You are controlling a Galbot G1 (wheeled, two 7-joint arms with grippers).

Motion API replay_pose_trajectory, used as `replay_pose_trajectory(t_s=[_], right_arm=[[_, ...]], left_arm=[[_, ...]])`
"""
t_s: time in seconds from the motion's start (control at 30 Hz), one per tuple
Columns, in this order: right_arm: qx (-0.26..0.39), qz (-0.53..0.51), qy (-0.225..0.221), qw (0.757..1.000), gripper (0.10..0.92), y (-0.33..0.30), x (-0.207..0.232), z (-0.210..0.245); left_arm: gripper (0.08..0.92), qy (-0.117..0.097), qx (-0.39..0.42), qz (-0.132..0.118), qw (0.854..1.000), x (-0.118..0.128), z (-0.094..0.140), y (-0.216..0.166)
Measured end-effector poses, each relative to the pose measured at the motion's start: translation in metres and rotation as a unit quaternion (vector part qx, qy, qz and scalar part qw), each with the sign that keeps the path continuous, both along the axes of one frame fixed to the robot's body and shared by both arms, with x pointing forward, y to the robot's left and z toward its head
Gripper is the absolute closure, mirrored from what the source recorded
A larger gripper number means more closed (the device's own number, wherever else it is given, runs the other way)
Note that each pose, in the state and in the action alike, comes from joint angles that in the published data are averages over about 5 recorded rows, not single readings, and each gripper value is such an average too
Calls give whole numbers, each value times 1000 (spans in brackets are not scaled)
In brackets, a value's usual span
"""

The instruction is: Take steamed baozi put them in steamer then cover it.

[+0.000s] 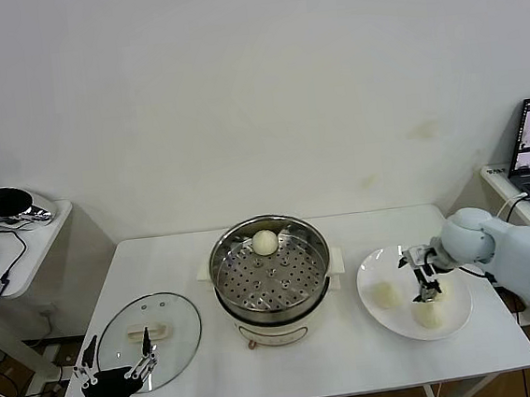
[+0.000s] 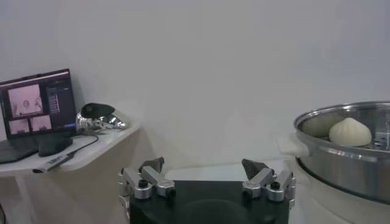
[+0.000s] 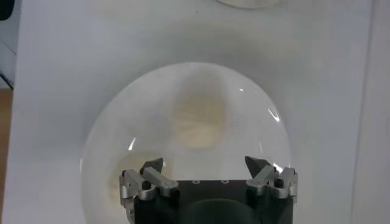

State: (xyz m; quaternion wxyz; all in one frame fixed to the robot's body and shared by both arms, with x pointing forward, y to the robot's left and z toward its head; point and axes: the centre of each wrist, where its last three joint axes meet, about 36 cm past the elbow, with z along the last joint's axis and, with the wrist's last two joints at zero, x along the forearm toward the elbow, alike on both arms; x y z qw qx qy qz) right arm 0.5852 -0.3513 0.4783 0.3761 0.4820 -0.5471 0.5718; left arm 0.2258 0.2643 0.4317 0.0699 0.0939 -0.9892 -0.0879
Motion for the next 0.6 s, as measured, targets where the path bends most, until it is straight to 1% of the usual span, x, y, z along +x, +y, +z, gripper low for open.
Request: replay_pose_trajectory(t_s=[0.4,0.5,0.6], right_arm=[[3,4,12,1000,202,21,12,-23],[-1,2,13,1000,229,21,14,-25],[-4,-1,14,1000,295,21,16,-25]], left_arm=[[177,1,1,4,1000,0,-2,1],[177,1,1,5,1000,1,-3,1],[177,0,0,5,1000,1,-3,1]])
